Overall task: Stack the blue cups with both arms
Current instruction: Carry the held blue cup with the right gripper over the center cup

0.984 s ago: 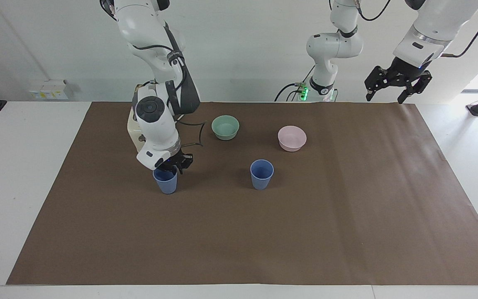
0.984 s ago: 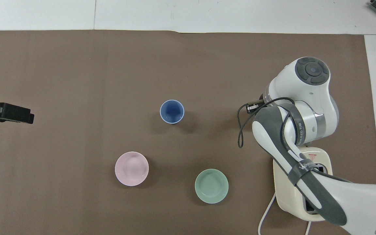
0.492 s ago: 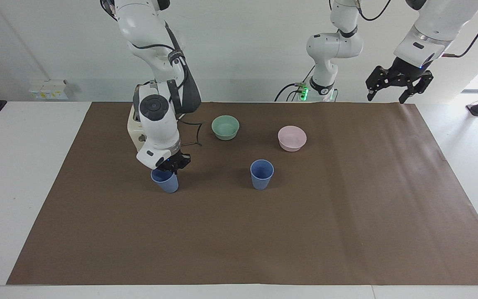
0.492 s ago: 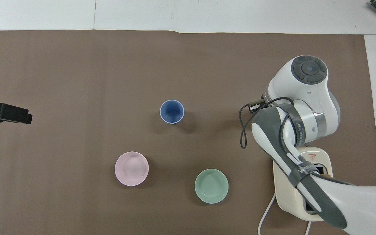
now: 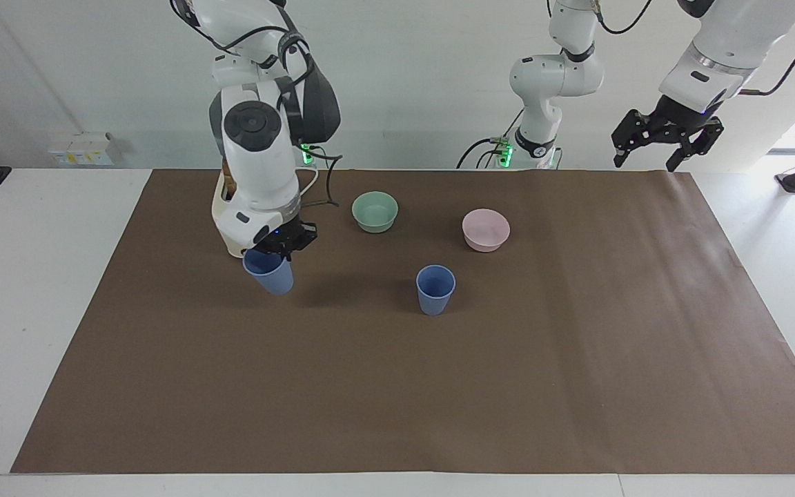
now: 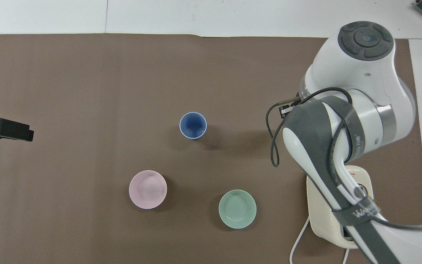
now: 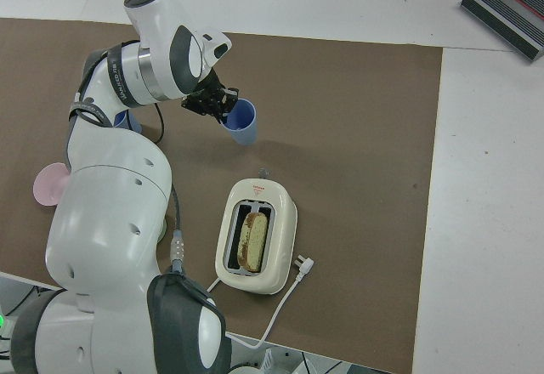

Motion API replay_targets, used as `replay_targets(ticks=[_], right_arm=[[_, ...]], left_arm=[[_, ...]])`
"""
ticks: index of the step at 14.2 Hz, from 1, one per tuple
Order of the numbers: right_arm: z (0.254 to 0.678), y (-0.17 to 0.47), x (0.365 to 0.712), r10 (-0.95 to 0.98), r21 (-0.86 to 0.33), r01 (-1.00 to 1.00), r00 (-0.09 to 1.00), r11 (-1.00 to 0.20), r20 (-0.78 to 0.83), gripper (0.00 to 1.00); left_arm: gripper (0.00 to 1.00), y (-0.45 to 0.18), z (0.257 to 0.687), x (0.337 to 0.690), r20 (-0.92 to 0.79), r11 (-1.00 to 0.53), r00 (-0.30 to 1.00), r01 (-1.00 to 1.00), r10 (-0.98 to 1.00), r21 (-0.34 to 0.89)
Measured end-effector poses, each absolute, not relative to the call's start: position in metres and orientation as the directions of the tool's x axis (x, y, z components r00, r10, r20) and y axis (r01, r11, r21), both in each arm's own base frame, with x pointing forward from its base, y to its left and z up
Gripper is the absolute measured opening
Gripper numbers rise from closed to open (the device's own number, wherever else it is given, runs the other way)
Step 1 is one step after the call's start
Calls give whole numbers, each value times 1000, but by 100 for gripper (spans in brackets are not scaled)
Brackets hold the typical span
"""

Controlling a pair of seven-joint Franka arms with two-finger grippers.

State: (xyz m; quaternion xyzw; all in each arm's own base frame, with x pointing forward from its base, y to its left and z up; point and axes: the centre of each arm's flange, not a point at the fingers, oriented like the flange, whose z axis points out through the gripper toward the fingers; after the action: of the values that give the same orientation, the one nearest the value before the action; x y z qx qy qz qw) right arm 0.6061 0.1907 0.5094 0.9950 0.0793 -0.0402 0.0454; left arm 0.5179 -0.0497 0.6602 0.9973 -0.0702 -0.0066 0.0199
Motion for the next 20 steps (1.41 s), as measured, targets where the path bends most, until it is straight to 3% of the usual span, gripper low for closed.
replay_targets(ticks=[5,12,20], right_arm=[[542,276,597,89,64,89,996,-994,5,5],[566,370,574,176,-18,178,979,-984,103,5],[521,436,564,205,-51,210,974,-976,95,5]], left_arm=[[100,-50,660,518,-11,-989,990,-140,-140,41],[100,-49,660,518,-11,-989,990,-139,-140,41],[100,-49,660,518,-10,-989,990,-139,-140,41]])
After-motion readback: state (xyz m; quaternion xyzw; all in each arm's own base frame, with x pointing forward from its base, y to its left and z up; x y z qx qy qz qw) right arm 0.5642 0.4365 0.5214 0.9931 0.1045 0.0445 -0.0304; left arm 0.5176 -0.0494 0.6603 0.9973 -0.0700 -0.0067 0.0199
